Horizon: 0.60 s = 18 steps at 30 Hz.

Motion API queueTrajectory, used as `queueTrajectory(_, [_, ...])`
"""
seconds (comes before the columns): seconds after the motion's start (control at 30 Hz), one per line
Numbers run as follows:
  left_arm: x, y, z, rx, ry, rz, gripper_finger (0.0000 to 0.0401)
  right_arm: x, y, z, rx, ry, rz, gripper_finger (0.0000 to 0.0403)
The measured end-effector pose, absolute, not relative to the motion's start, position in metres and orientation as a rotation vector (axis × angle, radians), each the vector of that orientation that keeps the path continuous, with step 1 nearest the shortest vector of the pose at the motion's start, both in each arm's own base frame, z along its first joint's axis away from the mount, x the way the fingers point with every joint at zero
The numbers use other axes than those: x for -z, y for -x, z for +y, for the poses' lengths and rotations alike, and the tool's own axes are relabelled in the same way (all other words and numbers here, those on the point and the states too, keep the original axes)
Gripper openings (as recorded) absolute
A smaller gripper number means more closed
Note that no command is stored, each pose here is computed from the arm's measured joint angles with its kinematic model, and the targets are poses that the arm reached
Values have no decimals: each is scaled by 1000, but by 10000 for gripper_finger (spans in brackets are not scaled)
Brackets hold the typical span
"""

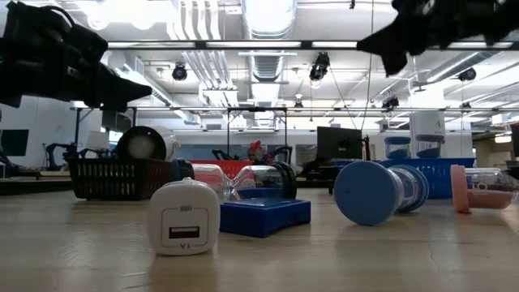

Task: Pick & Place Office items
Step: Put the pink hourglass into the blue bin

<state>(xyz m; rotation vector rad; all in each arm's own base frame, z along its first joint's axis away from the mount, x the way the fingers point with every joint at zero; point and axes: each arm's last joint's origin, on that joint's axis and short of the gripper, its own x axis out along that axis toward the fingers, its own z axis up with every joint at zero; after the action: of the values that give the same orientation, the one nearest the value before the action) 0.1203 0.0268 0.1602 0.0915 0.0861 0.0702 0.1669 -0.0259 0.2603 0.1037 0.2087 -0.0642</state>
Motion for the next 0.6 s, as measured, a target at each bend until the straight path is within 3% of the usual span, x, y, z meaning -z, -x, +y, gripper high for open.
queueTrajectory(0.27, [-161, -120, 27, -68, -89, 83, 8, -315, -142, 8, 241, -224, 528, 8])
queueTrajectory(0.47, [-164, -121, 27, -68, -106, 76, 13, -307, -133, 40, 330, -394, 780, 8])
queueTrajectory(0.6, [-170, -121, 27, -68, -130, 58, 12, -298, -140, 65, 349, -463, 839, 8])
